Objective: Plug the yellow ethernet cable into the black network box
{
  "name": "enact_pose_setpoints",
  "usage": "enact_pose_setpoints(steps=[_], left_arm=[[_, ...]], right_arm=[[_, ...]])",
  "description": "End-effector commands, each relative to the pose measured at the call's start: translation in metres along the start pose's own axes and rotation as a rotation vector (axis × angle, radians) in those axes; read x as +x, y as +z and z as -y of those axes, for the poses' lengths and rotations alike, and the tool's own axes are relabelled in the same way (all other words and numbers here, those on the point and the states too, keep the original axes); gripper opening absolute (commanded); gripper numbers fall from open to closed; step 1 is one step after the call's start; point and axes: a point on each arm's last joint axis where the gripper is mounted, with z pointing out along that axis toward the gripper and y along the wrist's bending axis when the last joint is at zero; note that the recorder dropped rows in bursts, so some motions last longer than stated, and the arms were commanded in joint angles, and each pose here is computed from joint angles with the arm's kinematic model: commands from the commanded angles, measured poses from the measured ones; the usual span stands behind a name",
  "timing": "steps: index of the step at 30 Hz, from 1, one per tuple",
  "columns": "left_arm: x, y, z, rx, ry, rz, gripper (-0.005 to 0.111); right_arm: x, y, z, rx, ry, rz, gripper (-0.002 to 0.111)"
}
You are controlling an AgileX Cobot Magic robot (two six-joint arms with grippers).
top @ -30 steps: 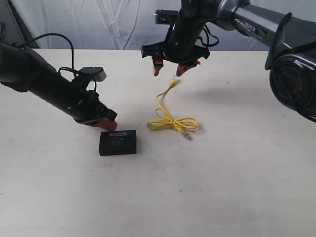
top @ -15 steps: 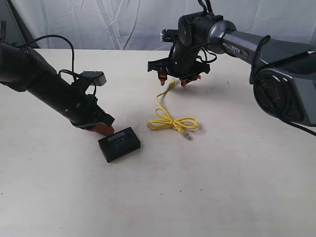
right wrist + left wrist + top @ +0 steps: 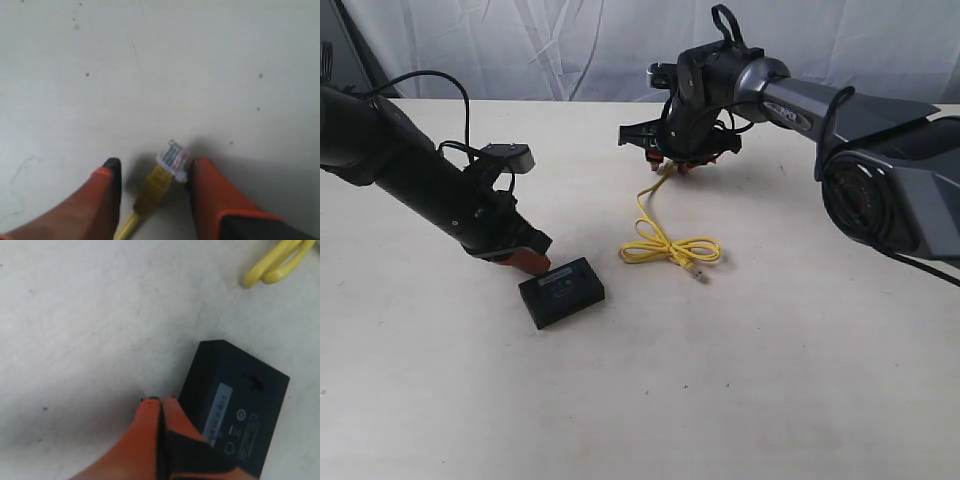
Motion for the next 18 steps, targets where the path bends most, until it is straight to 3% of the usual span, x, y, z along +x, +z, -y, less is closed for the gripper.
enact_pose_setpoints(steps=[1, 2, 6, 10, 18], left_arm=[[-0.002, 0.001, 0.001, -0.007, 0.008, 0.000, 0.000], [-0.002, 0.001, 0.001, -0.007, 0.008, 0.000, 0.000], [-0.002, 0.001, 0.001, -0.007, 0.008, 0.000, 0.000], [-0.002, 0.001, 0.001, -0.007, 0.008, 0.000, 0.000], [-0.002, 0.001, 0.002, -0.003, -0.001, 0.007, 0.000]], right_arm=[[0.007, 0.015, 0.005, 0.028, 0.010, -0.018, 0.013], [0.008, 0.015, 0.006, 0.032, 0.010, -0.027, -0.001], [0.008, 0.009, 0.005, 0.030, 0.005, -0.049, -0.001], [-0.002, -0.013, 0.007, 0.031, -0.089, -0.048, -0.001], [-0.021, -0.091, 0.014, 0.067, -0.314, -0.042, -0.001]])
